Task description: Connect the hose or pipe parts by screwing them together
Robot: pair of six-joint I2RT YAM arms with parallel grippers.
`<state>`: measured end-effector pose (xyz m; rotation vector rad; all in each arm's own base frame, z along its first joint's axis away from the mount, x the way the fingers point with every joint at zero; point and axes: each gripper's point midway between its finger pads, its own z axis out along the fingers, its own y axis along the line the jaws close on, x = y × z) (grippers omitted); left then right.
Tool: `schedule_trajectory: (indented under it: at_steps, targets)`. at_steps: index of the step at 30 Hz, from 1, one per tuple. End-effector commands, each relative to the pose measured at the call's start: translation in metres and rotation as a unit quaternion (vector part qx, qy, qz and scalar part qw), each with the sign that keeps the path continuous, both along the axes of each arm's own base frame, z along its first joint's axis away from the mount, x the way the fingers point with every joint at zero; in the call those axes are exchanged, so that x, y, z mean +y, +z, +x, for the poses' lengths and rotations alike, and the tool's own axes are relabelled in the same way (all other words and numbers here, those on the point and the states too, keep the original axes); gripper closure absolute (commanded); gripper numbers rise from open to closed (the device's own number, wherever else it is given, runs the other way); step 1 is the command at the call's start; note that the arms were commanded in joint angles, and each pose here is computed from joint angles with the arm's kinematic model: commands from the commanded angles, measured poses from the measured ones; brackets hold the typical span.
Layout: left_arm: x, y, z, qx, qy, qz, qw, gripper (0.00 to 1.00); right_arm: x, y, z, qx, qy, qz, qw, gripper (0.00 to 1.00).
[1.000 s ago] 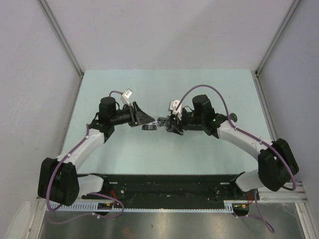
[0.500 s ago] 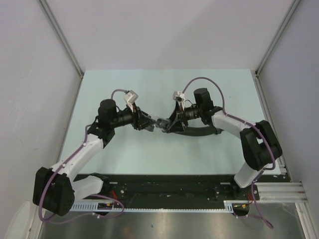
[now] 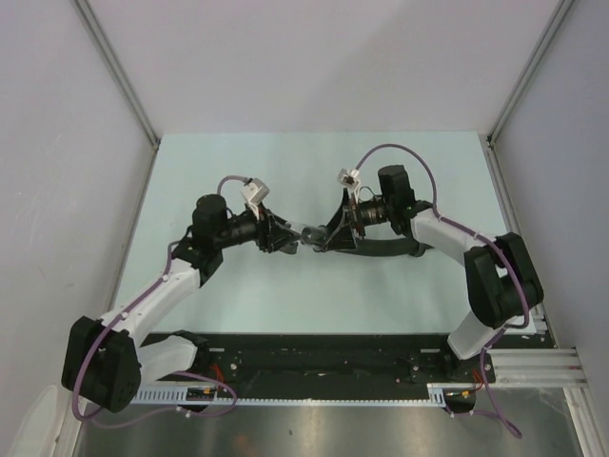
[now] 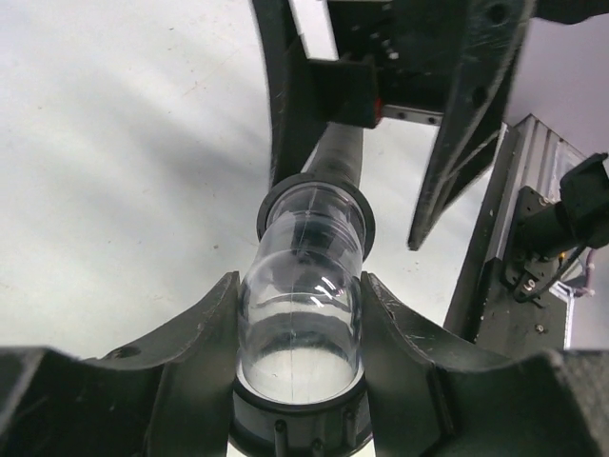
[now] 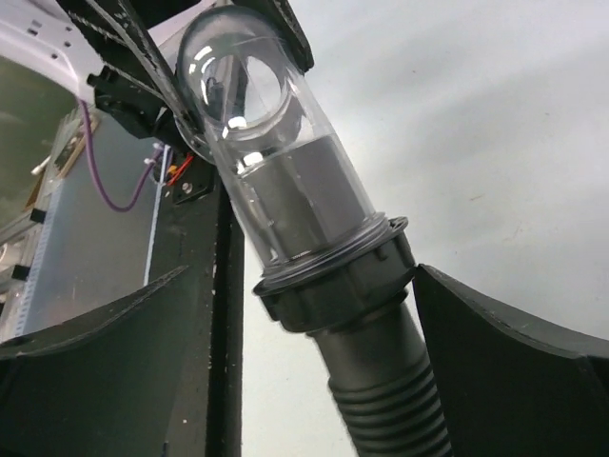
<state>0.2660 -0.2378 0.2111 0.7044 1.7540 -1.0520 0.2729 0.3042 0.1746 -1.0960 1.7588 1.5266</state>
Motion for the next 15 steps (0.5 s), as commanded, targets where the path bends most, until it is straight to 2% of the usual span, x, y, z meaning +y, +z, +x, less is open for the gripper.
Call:
schedule_trajectory:
  at_steps: [1,4,8,10,11,12,13,14,15]
  targets:
    - [0.009,0.004,0.014,0.009,0.054,-0.01,0.998,1.0,-0.01,0.033,0.005,-0.064,-0.039,-0.022,0.997,0.0]
    - [0.017,0.002,0.019,0.065,0.095,-0.038,0.993,1.0,-0.016,0.039,0.007,-0.091,-0.064,-0.038,0.993,0.0]
    - [0.025,0.001,0.023,0.14,0.126,-0.073,0.979,1.0,-0.019,0.05,0.019,-0.156,-0.129,-0.072,0.977,0.0]
    - [0.025,-0.003,0.022,0.192,0.133,-0.086,0.969,1.0,-0.018,0.052,0.02,-0.227,-0.145,-0.097,0.958,0.0]
    - [0.026,0.003,0.025,0.202,0.138,-0.092,0.965,1.0,-0.023,0.049,0.033,-0.27,-0.186,-0.124,0.936,0.0]
    - [0.027,-0.003,0.023,0.23,0.144,-0.089,0.958,1.0,-0.014,0.06,0.02,-0.31,-0.186,-0.112,0.925,0.0]
    - [0.025,-0.002,0.023,0.251,0.145,-0.097,0.952,1.0,-0.009,0.076,0.026,-0.369,-0.201,-0.088,0.903,0.0]
    - [0.025,-0.001,0.021,0.266,0.14,-0.105,0.948,1.0,-0.015,0.058,0.023,-0.383,-0.211,-0.103,0.893,0.01]
    - [0.024,-0.001,0.02,0.283,0.14,-0.114,0.942,1.0,-0.008,0.06,0.014,-0.406,-0.207,-0.091,0.885,0.0]
